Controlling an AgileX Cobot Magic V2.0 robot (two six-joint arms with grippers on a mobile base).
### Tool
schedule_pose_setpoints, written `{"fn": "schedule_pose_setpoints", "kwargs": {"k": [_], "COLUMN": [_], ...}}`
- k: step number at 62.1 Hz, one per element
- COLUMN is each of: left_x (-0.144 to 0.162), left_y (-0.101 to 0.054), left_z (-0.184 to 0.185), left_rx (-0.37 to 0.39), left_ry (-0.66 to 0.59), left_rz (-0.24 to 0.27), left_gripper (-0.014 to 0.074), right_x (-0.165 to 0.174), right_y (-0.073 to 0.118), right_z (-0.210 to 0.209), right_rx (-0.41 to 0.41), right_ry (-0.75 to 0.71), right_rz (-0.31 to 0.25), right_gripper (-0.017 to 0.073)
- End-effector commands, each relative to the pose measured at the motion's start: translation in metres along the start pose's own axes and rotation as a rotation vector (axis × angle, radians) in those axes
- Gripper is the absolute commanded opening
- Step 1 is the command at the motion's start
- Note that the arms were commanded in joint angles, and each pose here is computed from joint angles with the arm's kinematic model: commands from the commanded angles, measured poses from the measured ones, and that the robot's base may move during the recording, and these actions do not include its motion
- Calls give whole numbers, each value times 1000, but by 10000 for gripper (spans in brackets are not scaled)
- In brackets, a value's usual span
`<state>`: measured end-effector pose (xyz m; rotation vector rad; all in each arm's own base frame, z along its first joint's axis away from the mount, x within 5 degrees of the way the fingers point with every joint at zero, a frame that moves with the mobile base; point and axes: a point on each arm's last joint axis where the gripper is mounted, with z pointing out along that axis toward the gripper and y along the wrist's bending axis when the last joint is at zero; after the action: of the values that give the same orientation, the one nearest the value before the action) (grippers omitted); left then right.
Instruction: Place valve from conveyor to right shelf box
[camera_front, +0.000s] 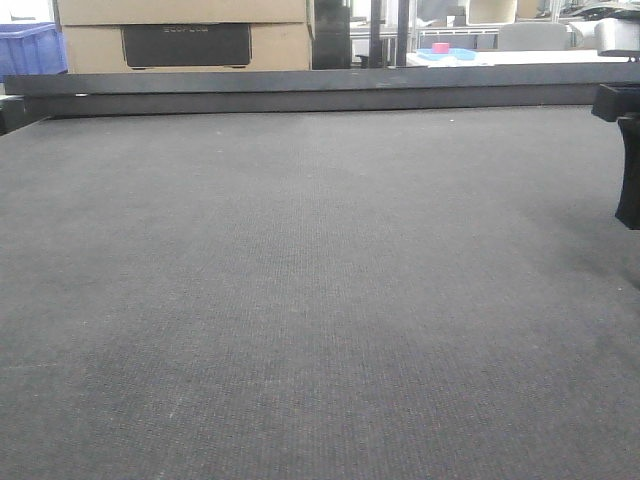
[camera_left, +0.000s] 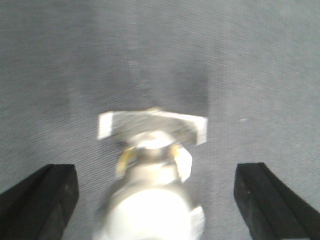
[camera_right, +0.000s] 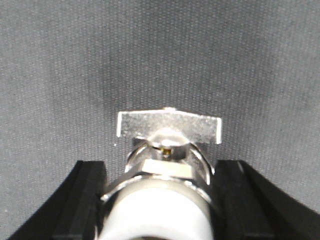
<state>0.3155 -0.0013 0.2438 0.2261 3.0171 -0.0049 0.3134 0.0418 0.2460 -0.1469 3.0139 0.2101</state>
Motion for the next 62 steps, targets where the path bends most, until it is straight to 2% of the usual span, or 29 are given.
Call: {"fn": "schedule_pose_setpoints", "kwargs": {"k": [1, 15, 27, 33, 41, 44, 51, 57, 62], "left_x": [-3, -4, -3, -3, -3, -3, -3, -1, 1], "left_y": [-3, -2, 0, 0, 0, 0, 0, 0, 0], "left_z": [1, 6, 6, 6, 6, 6, 6, 5, -2], "left_rx": [3, -8, -28, -28, -27, -27, -27, -26, -27], "left_ry": [1, 19, 21, 25, 29, 29, 30, 47, 30], "left_rz": [9, 9, -30, -35, -59, -60, -60, -60, -60], "left_gripper": [527, 462, 430, 419, 366, 325, 148, -109, -111], "right_x": [-2, -2, -2, -2, -2, -2, -2, -2, 1], "right_y": [-1, -1, -1, -1, -1, -1, -1, 1, 3], "right_z": [-1, -1, -1, -1, -1, -1, -3, -15, -35], "right_rx": [5, 5, 5, 5, 5, 5, 5, 5, 7], "right_ry": [-23, -21, -21, -21, -21, -21, -22, -62, -130], "right_rz": [-6, -6, -6, -6, -6, -6, -7, -13, -22], "right_gripper": [-162, -162, -162, -162, -162, -162, -162, -162, -162]}}
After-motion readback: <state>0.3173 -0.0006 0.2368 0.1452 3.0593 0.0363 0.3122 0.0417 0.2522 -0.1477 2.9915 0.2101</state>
